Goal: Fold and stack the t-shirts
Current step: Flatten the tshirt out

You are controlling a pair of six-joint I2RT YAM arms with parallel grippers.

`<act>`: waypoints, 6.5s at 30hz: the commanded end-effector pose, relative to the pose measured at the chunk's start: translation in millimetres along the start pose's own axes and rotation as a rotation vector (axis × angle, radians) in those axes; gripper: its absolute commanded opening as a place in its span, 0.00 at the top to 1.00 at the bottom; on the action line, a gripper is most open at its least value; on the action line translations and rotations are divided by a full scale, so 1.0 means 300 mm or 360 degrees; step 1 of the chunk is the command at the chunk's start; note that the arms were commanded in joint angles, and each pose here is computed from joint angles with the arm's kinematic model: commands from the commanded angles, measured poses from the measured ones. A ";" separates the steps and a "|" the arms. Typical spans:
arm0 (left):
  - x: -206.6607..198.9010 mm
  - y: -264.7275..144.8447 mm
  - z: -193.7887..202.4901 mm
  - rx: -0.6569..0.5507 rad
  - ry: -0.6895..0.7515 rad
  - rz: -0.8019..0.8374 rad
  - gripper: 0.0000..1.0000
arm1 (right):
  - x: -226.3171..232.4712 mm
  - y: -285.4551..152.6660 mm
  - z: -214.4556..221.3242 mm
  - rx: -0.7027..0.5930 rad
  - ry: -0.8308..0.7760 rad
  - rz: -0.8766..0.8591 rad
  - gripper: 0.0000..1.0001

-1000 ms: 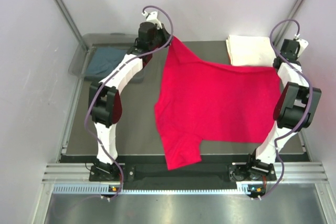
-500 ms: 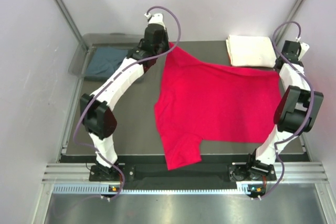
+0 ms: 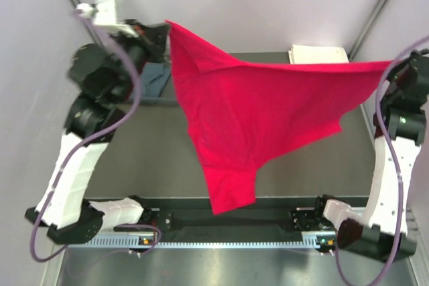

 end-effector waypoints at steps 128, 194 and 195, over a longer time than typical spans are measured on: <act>0.299 -0.073 1.257 0.1554 -0.0049 -0.0263 0.32 | 0.424 -0.168 1.048 0.1575 -0.0611 -0.0591 0.20; 0.390 -0.052 1.327 0.1462 -0.0112 -0.0368 0.28 | 0.388 -0.646 1.455 0.2292 -0.0356 -0.0930 0.44; 0.381 0.010 1.356 0.1467 -0.0083 -0.0306 0.29 | 0.369 -0.630 1.445 0.2290 -0.0331 -0.0916 0.44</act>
Point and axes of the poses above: each gripper's point midway between its finger pads, its own y axis out along the fingers, its own x axis along the line the jaws close on, z = x × y, the point moved 2 cm from there along -y, back along the fingers, and after that the axes turned 3 degrees about y, right-handed, at the moved point
